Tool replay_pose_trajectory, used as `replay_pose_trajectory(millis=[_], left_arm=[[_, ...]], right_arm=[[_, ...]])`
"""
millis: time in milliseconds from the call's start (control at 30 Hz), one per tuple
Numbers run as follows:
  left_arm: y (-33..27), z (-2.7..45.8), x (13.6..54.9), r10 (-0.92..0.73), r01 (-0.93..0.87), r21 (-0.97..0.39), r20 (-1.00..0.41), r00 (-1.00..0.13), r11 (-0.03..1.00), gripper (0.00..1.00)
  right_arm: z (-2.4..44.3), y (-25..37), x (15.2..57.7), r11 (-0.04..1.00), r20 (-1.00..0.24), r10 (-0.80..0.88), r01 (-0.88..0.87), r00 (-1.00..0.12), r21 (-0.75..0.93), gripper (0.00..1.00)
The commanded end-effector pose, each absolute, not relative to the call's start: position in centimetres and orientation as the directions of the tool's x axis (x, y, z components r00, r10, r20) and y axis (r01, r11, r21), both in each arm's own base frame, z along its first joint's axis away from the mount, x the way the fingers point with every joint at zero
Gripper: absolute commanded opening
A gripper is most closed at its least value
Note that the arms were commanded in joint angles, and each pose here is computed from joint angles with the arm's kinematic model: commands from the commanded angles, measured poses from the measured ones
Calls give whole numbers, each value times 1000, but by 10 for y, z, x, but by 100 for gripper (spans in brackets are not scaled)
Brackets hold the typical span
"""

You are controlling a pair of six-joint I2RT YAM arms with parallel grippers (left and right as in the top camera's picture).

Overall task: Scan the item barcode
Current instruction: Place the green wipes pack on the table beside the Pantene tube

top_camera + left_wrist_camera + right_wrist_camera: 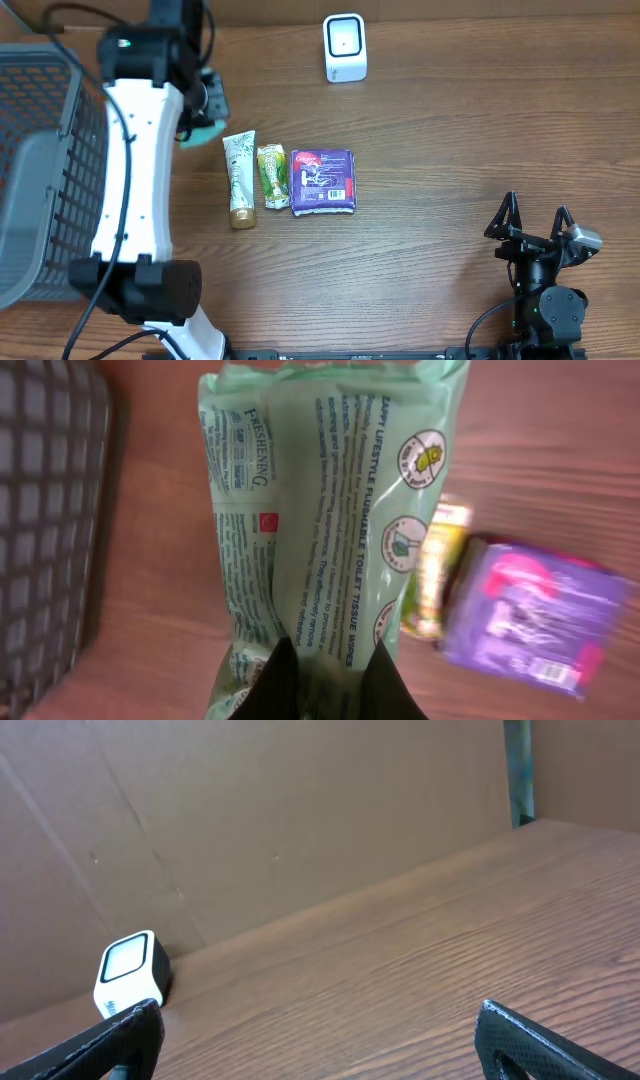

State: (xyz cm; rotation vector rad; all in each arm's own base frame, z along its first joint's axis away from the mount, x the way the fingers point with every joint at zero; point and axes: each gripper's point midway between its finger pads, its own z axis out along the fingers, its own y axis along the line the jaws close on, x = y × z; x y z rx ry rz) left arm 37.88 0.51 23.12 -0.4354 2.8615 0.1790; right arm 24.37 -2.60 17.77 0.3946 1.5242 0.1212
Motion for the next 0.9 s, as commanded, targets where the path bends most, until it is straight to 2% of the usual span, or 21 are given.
replay_pose_trajectory(millis=[0, 200, 600, 867], left_arm=[[25, 190, 370, -346, -382, 185, -199, -917, 906, 5], [42, 112, 358, -315, -339, 269, -130, -940, 901, 4], [43, 14, 338, -200, -228, 279, -127, -972, 933, 4], [-8, -12, 343, -155, -168, 82, -149, -977, 982, 4]], right_arm=[[176, -26, 244, 933, -948, 313, 167, 59, 319, 100], [176, -26, 244, 933, -948, 313, 167, 59, 319, 100], [176, -26, 244, 933, -948, 313, 167, 59, 319, 100], [176, -26, 244, 933, -948, 313, 167, 59, 318, 100]])
